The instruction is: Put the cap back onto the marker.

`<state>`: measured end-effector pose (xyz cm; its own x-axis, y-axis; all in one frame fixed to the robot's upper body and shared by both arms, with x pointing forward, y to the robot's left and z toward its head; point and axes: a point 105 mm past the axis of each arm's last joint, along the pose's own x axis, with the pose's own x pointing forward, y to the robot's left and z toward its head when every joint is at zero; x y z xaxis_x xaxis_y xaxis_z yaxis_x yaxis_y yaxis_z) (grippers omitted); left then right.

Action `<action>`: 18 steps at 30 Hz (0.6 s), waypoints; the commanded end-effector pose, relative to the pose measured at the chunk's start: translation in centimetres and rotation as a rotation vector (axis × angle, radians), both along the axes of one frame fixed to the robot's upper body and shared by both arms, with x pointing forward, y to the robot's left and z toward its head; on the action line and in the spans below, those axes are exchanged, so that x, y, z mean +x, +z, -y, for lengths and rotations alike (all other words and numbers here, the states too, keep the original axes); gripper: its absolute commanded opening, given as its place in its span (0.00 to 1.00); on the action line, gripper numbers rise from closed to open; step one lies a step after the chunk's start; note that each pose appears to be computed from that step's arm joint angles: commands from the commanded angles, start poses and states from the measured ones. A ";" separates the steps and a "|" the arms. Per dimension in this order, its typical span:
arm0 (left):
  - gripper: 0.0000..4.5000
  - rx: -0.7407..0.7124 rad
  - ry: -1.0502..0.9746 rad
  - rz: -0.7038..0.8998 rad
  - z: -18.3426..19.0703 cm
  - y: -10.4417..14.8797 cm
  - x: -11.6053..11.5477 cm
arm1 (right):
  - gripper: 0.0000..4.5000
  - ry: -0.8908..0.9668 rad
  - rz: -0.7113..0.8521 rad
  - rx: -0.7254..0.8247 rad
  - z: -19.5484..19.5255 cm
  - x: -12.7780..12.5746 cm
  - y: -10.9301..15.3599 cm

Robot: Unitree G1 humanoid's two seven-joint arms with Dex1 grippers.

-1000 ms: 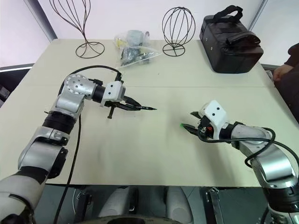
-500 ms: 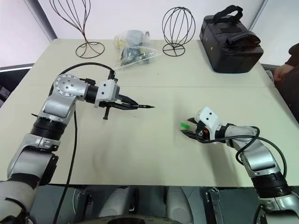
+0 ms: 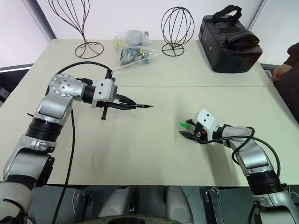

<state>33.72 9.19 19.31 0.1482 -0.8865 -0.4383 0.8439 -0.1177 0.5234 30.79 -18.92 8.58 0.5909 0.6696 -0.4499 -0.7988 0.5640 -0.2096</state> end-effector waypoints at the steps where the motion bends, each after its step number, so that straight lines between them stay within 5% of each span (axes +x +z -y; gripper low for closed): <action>1: 0.01 -0.014 -0.013 0.040 0.1 1.0 -0.2 | 0.65 0.008 0.023 -0.001 -0.1 0.2 0.4; 4: 0.01 -0.011 -0.017 0.041 0.1 1.0 -0.2 | 0.65 0.010 0.020 -0.002 -0.1 0.1 0.3; 7: 0.00 -0.011 -0.022 0.040 0.3 1.0 -0.2 | 0.47 0.010 0.016 -0.003 0.0 -0.1 0.2; 11: 0.00 -0.010 -0.027 0.040 0.3 0.9 -0.2 | 0.01 0.008 0.006 -0.005 0.1 -0.3 0.0; 18: 0.00 -0.014 -0.030 0.035 0.5 0.6 -0.2 | 0.01 -0.005 0.015 -0.016 0.2 -0.4 0.4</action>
<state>33.65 8.94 19.20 0.1385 -0.8885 -0.4374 0.8421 -0.1268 0.5242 30.39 -18.73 8.35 0.5834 0.6743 -0.4528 -0.8042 0.5576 -0.2058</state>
